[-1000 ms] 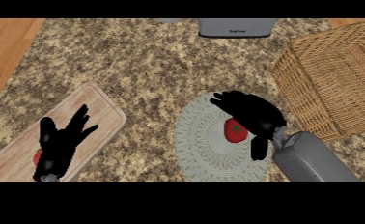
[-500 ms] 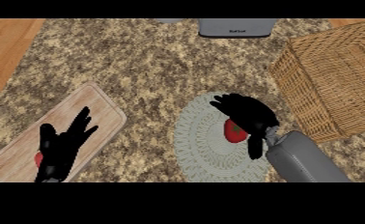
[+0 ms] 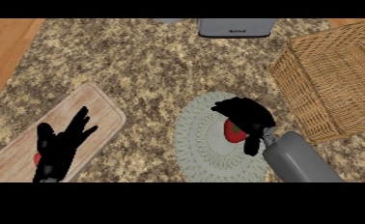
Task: Pick the tomato from the placemat and place it in the basket
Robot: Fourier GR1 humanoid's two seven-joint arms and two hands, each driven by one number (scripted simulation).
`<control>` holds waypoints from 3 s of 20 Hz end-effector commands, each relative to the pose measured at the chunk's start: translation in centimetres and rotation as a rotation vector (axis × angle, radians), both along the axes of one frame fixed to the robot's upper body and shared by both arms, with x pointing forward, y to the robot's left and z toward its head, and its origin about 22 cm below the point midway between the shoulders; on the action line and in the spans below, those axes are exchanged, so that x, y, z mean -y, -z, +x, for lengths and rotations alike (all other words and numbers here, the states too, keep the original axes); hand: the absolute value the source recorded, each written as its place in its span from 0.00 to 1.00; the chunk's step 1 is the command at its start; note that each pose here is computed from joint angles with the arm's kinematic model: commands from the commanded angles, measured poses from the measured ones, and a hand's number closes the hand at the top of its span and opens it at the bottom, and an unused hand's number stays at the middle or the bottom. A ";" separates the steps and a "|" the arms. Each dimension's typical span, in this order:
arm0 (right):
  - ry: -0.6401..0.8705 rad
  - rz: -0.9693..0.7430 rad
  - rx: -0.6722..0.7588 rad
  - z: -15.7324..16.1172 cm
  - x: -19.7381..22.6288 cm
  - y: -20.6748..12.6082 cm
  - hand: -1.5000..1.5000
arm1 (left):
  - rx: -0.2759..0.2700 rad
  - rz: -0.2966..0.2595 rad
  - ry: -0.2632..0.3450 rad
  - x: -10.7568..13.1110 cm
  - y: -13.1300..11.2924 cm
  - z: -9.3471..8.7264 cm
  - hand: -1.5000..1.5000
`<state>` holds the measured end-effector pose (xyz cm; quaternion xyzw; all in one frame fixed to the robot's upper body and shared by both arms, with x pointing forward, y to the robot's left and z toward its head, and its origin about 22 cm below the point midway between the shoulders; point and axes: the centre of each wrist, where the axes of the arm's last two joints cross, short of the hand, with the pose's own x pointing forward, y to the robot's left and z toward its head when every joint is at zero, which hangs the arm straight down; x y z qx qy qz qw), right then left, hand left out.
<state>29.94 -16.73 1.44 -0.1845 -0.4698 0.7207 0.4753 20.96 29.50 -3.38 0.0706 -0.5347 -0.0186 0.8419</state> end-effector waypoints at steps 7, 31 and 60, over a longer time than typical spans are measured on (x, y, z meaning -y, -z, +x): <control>-0.134 -0.042 0.130 0.7 0.0 1.6 1.00 | -0.098 -0.004 -0.002 0.2 0.7 -1.4 0.50; 0.368 0.857 0.327 -13.3 7.4 -5.3 1.00 | -0.118 -0.002 -0.098 -2.3 1.2 -3.4 0.50; 0.779 0.812 0.572 -4.9 25.8 -25.2 1.00 | -0.110 0.004 0.012 -0.4 1.3 -0.7 0.50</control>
